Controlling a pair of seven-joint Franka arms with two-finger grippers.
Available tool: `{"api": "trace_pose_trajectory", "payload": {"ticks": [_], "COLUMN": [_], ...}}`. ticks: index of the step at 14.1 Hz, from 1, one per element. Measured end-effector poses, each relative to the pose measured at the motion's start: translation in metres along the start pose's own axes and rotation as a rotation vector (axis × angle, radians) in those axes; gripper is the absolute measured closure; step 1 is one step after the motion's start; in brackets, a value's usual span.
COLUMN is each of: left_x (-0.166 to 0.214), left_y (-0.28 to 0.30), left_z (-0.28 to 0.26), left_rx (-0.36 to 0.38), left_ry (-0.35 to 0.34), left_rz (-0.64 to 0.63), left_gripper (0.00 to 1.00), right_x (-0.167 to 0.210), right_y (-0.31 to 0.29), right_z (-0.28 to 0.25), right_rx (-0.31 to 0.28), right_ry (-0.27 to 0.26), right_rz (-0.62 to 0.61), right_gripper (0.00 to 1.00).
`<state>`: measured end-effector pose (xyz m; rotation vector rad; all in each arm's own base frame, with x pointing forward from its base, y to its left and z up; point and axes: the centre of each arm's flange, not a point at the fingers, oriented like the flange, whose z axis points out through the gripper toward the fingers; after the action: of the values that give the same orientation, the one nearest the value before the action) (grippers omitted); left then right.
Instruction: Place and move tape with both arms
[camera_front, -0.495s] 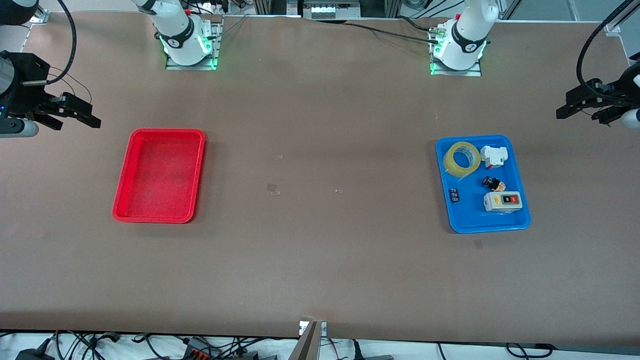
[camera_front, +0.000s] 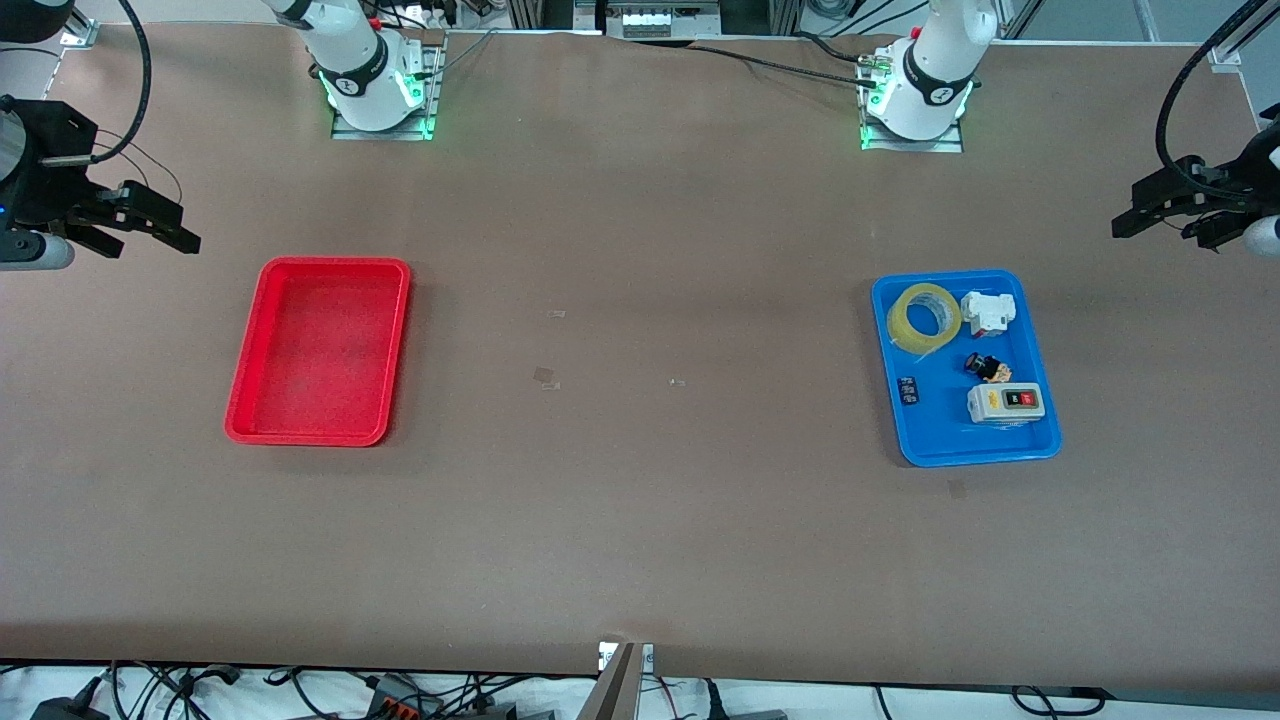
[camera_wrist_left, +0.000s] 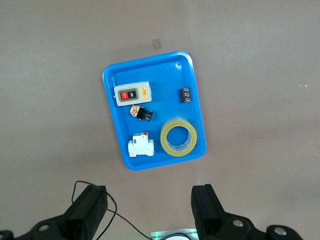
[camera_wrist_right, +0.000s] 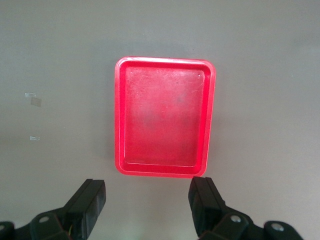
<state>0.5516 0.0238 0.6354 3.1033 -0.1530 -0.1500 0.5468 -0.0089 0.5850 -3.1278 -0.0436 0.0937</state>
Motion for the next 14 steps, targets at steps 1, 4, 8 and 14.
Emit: {"api": "trace_pose_trajectory", "payload": {"ticks": [1, 4, 8, 14], "left_x": [0.0, 0.001, 0.013, 0.011], "left_y": [0.0, 0.0, -0.004, 0.002], "left_z": [0.0, 0.008, 0.082, 0.237], "left_rx": [0.0, -0.003, -0.012, -0.011], "left_ry": [0.0, -0.018, -0.081, -0.093], "left_rz": [0.0, -0.001, -0.004, 0.004], "left_gripper": [0.0, 0.0, 0.0, 0.0], "right_x": [0.0, -0.001, -0.002, -0.002], "right_y": [0.0, 0.0, 0.0, 0.0], "right_z": [0.0, 0.001, 0.002, 0.002], "right_rx": [0.0, 0.0, 0.001, 0.001], "right_ry": [-0.001, -0.009, -0.017, -0.016], "right_rz": [0.0, 0.0, 0.0, 0.0], "right_gripper": [0.0, 0.0, 0.0, 0.0]}}
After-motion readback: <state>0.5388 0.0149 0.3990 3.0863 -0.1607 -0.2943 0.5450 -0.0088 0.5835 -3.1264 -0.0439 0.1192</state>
